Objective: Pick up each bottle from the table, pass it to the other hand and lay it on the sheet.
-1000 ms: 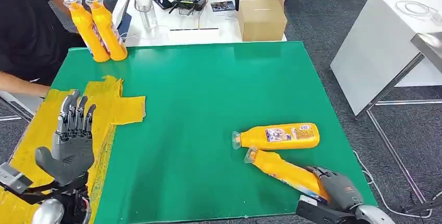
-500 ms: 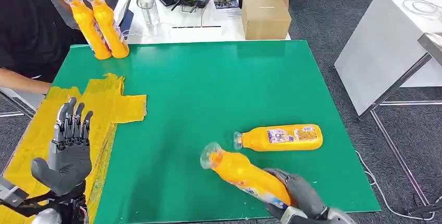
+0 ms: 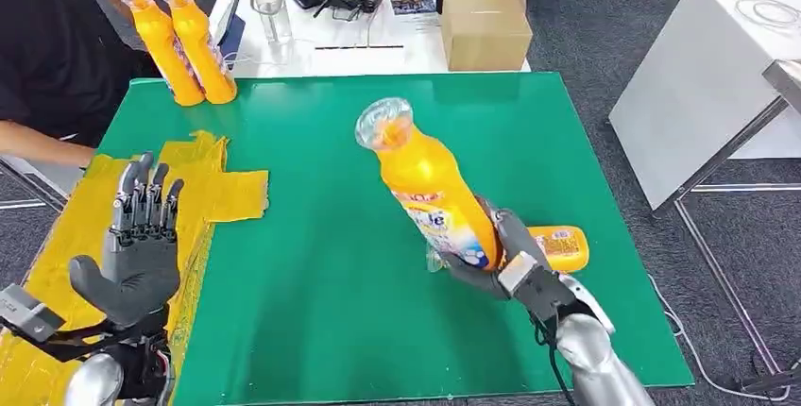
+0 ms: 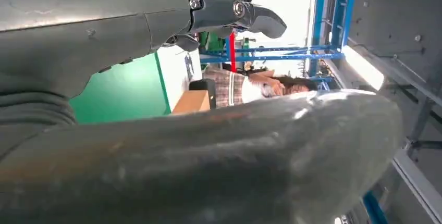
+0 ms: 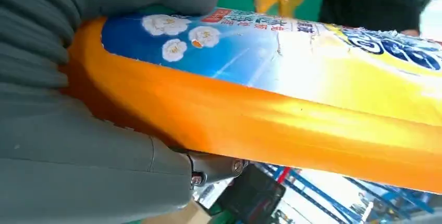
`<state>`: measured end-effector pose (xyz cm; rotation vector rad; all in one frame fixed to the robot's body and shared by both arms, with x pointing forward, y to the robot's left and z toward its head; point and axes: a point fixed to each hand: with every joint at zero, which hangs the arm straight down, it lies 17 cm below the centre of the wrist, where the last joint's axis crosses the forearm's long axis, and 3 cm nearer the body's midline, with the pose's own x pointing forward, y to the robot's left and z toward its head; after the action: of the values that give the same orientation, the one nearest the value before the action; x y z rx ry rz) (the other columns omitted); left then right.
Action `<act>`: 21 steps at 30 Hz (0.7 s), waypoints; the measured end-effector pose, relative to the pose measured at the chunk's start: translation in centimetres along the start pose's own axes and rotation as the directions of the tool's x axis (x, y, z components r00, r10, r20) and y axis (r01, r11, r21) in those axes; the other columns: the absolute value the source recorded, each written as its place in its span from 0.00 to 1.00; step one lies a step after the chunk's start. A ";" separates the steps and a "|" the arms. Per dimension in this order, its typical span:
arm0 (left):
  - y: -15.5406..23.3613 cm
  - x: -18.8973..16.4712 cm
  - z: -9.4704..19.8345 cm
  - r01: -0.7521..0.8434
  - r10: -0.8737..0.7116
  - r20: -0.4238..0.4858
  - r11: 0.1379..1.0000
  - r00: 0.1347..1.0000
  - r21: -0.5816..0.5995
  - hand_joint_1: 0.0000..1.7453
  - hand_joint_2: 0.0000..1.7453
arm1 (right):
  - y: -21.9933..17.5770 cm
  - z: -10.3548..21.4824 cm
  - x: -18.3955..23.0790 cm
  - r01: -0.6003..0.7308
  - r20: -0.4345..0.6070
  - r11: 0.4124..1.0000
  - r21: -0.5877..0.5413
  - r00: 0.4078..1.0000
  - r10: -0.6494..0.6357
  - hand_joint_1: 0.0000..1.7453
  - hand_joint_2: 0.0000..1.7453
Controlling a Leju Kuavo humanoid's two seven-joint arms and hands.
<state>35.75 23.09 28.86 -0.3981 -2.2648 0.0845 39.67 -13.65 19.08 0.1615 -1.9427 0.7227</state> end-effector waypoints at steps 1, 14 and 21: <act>0.0 0.0 0.0 -0.001 0.001 0.000 1.000 1.000 0.001 0.00 1.00 | 0.0 -0.2 0.0 0.005 0.000 1.000 -0.002 1.000 -0.005 1.00 1.00; -2.2 -4.2 -1.6 -0.265 0.264 -0.157 0.964 0.952 0.016 0.00 1.00 | 4.6 -10.0 1.6 0.031 -0.017 0.999 0.035 0.999 -0.031 1.00 1.00; -2.9 -6.2 -1.4 -0.332 0.332 -0.219 0.943 0.918 0.036 0.00 1.00 | 12.0 -13.3 4.5 0.055 0.003 0.985 0.161 0.998 -0.057 1.00 1.00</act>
<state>39.88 18.28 25.83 -0.7546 -1.9582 0.2023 42.90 4.25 22.08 0.3168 -1.8791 0.8422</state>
